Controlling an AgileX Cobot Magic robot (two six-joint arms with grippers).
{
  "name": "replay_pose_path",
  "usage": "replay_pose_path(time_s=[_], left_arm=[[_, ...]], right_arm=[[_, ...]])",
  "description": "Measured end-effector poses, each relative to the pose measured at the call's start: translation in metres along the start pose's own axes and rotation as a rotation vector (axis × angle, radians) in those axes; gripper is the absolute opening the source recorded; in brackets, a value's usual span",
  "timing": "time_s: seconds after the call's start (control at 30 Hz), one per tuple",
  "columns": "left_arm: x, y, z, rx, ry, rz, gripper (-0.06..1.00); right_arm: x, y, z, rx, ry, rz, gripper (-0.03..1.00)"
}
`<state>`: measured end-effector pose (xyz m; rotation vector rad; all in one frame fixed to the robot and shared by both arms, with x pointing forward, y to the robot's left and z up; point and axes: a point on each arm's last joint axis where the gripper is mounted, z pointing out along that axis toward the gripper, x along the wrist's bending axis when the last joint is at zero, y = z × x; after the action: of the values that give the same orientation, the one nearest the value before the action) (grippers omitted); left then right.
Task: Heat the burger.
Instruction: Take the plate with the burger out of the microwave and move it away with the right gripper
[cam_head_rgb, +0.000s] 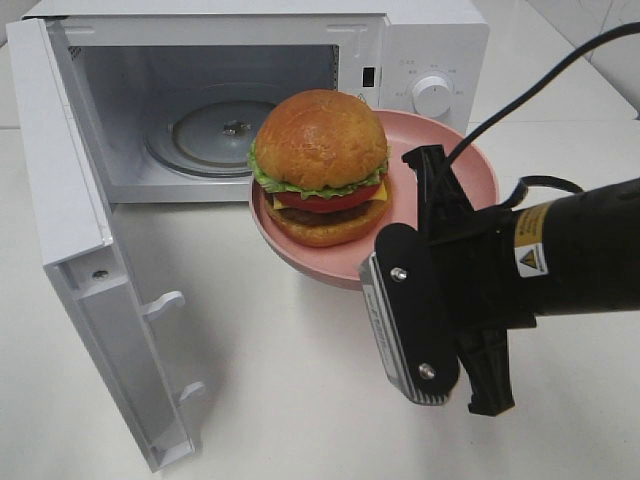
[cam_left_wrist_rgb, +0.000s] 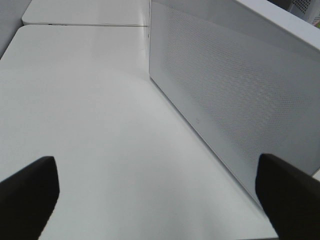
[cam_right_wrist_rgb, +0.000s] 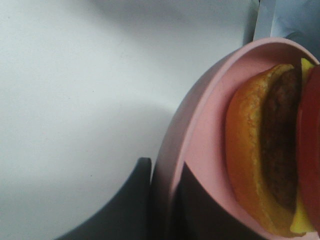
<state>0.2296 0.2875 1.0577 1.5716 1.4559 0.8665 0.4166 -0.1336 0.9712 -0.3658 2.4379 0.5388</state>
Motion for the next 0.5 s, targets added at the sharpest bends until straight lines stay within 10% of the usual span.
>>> replay_pose_path(time_s=[0.5], left_arm=[[0.0,0.0,0.0,0.0,0.0,0.0,0.99]], right_arm=[[0.033,-0.017,-0.049,0.001,-0.012,0.066,0.1]])
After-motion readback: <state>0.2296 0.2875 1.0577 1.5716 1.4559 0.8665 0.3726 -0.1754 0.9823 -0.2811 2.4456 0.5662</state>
